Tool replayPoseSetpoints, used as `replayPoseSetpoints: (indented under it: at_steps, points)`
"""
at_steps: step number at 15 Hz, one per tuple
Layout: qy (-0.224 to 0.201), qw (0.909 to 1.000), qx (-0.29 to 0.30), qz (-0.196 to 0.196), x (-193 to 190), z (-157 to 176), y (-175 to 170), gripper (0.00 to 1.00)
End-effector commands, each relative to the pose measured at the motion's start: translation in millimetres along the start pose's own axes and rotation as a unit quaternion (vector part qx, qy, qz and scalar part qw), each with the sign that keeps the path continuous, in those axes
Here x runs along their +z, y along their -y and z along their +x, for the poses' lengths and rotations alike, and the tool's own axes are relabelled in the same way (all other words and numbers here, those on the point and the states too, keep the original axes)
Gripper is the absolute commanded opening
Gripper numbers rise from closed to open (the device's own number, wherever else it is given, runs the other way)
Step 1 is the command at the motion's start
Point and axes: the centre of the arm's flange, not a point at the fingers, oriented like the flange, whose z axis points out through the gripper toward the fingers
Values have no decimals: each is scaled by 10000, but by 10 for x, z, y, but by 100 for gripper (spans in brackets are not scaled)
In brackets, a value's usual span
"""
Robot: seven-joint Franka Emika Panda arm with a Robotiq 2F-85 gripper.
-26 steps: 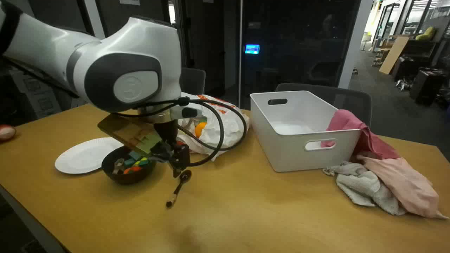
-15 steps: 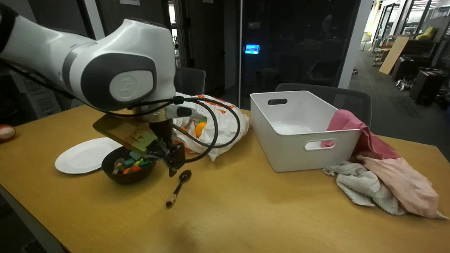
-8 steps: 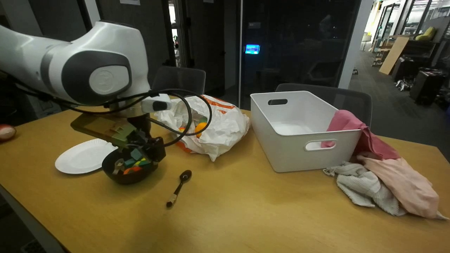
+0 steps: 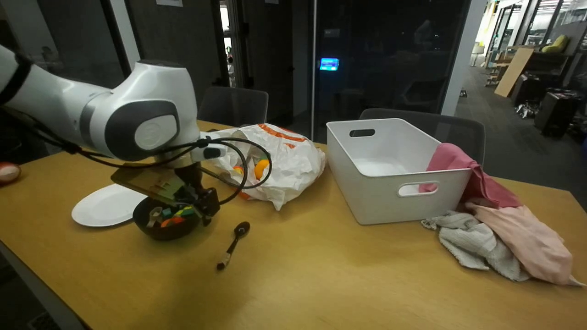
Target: Pour the contents of the black bowl onto the white plate
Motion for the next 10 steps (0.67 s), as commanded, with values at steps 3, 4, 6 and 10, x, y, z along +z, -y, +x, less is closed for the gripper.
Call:
replayPoseSetpoints:
  at_steps: [3, 4, 6, 10]
  points:
    - [-285, 9996, -52, -35, 224, 170, 92, 90]
    - [-297, 9995, -66, -28, 239, 170, 99, 74]
    - [-275, 9995, -128, -11, 261, 159, 130, 58]
    - [-242, 9995, -192, 26, 270, 140, 178, 27]
